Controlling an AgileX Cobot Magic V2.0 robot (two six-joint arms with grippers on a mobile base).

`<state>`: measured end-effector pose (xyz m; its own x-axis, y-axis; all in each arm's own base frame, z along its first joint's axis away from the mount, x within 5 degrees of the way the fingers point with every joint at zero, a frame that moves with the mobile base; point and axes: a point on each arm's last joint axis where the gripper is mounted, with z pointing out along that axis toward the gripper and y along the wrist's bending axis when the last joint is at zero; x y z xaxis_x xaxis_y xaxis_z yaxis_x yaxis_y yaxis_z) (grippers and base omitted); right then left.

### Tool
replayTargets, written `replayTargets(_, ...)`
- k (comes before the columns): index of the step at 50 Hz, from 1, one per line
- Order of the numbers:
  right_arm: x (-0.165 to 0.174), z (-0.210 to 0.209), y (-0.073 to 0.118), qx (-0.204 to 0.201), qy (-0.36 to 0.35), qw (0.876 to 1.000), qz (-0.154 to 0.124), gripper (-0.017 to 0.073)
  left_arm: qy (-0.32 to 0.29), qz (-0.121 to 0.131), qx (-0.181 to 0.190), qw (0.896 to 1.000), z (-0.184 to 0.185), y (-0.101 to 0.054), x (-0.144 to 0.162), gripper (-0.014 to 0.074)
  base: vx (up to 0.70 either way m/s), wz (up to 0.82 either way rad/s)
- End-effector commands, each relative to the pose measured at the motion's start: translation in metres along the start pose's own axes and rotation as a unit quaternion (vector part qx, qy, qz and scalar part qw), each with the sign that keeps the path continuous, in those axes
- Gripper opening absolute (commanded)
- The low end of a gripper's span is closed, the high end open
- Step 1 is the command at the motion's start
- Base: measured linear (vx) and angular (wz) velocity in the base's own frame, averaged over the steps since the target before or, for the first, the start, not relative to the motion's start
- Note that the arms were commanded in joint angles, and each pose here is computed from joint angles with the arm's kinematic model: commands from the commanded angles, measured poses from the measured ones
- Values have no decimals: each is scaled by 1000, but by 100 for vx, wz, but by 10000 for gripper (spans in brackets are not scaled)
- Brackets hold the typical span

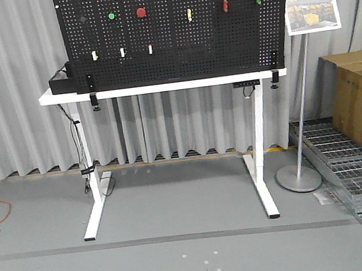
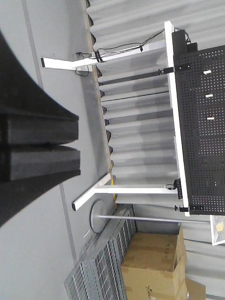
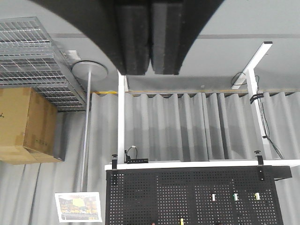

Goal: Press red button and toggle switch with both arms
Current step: 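Drive the base forward up to the black pegboard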

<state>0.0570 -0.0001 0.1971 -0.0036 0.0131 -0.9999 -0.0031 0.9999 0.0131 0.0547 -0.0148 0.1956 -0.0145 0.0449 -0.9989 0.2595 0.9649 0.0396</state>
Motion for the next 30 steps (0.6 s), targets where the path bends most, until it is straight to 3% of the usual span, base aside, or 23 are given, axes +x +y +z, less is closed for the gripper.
replayTargets(1, -4, -1, 1, -3, -44, 999, -6, -3, -33, -6, -4, 999, 0, 0, 1, 2, 0, 0)
replayTargets(30, -4, -1, 1, -3, -44, 999, -6, -3, -33, -6, -4, 999, 0, 0, 1, 2, 1, 1)
